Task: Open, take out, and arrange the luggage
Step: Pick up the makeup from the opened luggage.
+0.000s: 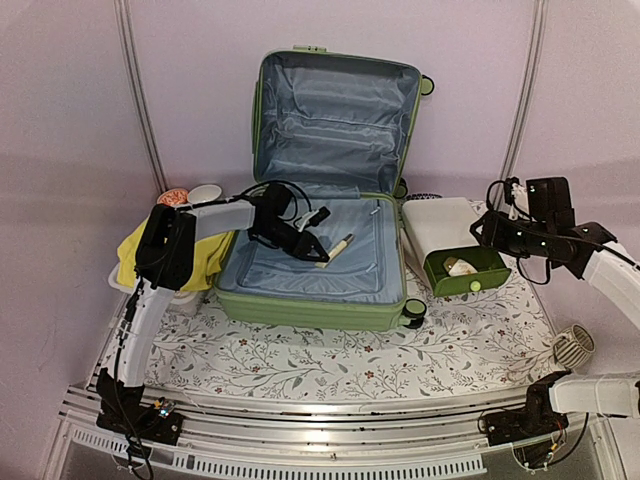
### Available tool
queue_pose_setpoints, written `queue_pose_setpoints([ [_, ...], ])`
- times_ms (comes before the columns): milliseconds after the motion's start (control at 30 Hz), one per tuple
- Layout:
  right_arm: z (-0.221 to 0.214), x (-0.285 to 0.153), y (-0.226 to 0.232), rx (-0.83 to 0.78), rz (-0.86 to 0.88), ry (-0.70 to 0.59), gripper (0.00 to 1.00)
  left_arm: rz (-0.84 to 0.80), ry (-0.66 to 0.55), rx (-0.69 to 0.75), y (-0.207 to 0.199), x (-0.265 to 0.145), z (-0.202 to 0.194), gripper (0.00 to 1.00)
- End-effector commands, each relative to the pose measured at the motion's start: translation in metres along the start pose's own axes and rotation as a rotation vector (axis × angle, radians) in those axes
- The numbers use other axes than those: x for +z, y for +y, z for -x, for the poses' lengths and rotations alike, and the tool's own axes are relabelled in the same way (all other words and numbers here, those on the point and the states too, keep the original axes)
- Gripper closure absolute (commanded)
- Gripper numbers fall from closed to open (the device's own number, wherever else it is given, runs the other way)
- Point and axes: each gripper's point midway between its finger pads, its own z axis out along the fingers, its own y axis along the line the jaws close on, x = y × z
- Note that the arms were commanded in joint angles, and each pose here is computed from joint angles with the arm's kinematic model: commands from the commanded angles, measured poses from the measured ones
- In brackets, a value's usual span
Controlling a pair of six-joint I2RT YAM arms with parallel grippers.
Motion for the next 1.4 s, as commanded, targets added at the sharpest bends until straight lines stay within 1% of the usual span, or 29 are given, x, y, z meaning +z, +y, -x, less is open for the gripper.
queue_pose_setpoints([
  [0, 0.002, -0.007, 0.002, 0.011, 0.015, -0.013, 0.43, -0.015, 0.066, -0.062, 0.000, 0.014, -0.027, 0.81],
  [33, 0.002, -0.007, 0.002, 0.013, 0.017, -0.014, 0.43, -0.013, 0.065, -0.061, -0.002, 0.012, -0.026, 0.85],
  [100, 0.001, -0.007, 0.003, 0.014, 0.020, -0.010, 0.43, 0.000, 0.061, -0.066, -0.005, 0.008, -0.023, 0.87],
  [233, -0.001, -0.006, 0.006, 0.020, 0.040, -0.003, 0.42, 0.071, 0.028, -0.060, -0.009, -0.008, -0.017, 0.87],
  [400, -0.005, -0.002, 0.014, 0.034, 0.087, 0.022, 0.42, 0.111, -0.015, -0.034, -0.022, -0.027, -0.018, 0.88],
  [567, -0.006, -0.002, 0.025, 0.042, 0.148, 0.040, 0.39, 0.186, -0.016, -0.028, -0.027, -0.046, -0.022, 0.88],
  [667, -0.009, -0.003, 0.035, 0.047, 0.206, 0.058, 0.37, 0.196, -0.032, -0.020, -0.040, -0.059, -0.020, 0.88],
  [733, -0.011, -0.003, 0.042, 0.046, 0.240, 0.066, 0.36, 0.197, -0.051, -0.009, -0.052, -0.066, -0.015, 0.88],
  [867, -0.015, -0.004, 0.058, 0.036, 0.287, 0.075, 0.36, 0.231, -0.126, 0.032, -0.077, -0.091, 0.001, 0.88],
  [933, -0.017, -0.006, 0.075, 0.019, 0.352, 0.076, 0.36, 0.235, -0.183, 0.064, -0.096, -0.106, 0.013, 0.88],
  [1033, -0.020, -0.013, 0.111, -0.022, 0.486, 0.069, 0.35, 0.226, -0.234, 0.105, -0.122, -0.119, 0.022, 0.89],
  [1233, -0.022, -0.035, 0.173, -0.101, 0.705, 0.017, 0.34, 0.179, -0.268, 0.189, -0.181, -0.120, 0.028, 0.89],
  [1367, -0.025, -0.050, 0.202, -0.118, 0.823, -0.044, 0.34, 0.121, -0.330, 0.238, -0.221, -0.115, 0.033, 0.88],
])
